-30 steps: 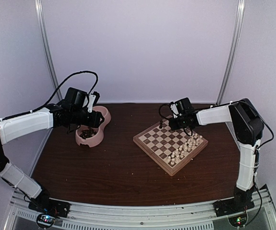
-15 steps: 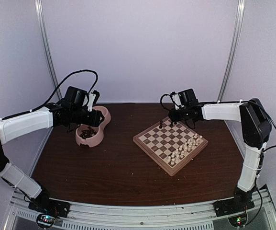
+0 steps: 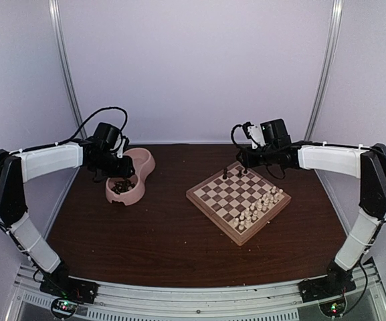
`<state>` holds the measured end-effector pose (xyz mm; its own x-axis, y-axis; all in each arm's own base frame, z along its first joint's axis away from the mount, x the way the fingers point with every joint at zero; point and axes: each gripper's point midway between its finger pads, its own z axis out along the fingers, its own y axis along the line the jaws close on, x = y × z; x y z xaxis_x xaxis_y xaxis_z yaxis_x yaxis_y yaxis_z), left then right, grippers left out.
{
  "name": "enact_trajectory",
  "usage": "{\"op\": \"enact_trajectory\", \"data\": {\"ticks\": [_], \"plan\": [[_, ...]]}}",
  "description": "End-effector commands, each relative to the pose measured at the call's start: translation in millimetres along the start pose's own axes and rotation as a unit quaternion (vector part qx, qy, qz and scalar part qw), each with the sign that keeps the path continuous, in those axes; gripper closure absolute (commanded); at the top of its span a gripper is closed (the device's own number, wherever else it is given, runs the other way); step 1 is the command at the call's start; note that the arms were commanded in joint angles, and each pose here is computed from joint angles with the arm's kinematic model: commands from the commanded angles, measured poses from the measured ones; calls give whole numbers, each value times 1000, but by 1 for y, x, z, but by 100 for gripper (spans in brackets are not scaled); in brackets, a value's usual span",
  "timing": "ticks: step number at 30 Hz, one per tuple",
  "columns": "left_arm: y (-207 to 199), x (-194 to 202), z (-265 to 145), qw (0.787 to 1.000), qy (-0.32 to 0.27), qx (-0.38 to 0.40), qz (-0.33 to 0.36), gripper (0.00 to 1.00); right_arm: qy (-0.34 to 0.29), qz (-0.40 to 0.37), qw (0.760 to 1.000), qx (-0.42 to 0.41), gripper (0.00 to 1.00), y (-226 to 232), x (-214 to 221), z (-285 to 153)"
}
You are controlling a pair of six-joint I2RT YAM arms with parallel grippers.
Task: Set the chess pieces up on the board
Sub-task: Pick up the rook from the storage box.
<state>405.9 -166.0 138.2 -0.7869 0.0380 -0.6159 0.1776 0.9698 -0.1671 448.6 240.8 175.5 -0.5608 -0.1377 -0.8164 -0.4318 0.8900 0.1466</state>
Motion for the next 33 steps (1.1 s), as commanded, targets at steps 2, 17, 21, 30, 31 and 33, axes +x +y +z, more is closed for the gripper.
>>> {"op": "enact_trajectory", "data": {"ticks": [2, 17, 21, 30, 31, 33], "plan": [[23, 6, 15, 994, 31, -42, -96, 57, -4, 2, 1000, -23, 57, 12, 2, -13], [87, 16, 28, 896, -37, -227, -381, 62, -9, 6, 999, -44, 57, 20, 7, -12], [92, 21, 33, 876, -41, -244, -413, 63, -15, 5, 999, -44, 57, 20, 4, -15], [98, 22, 52, 868, -30, -253, -425, 63, -19, 3, 999, -47, 57, 21, 4, -16], [98, 22, 55, 869, -27, -252, -425, 63, -18, 3, 999, -49, 57, 21, 5, -16], [99, 23, 59, 870, -22, -253, -424, 63, -18, 3, 999, -50, 57, 22, 5, -15]]}}
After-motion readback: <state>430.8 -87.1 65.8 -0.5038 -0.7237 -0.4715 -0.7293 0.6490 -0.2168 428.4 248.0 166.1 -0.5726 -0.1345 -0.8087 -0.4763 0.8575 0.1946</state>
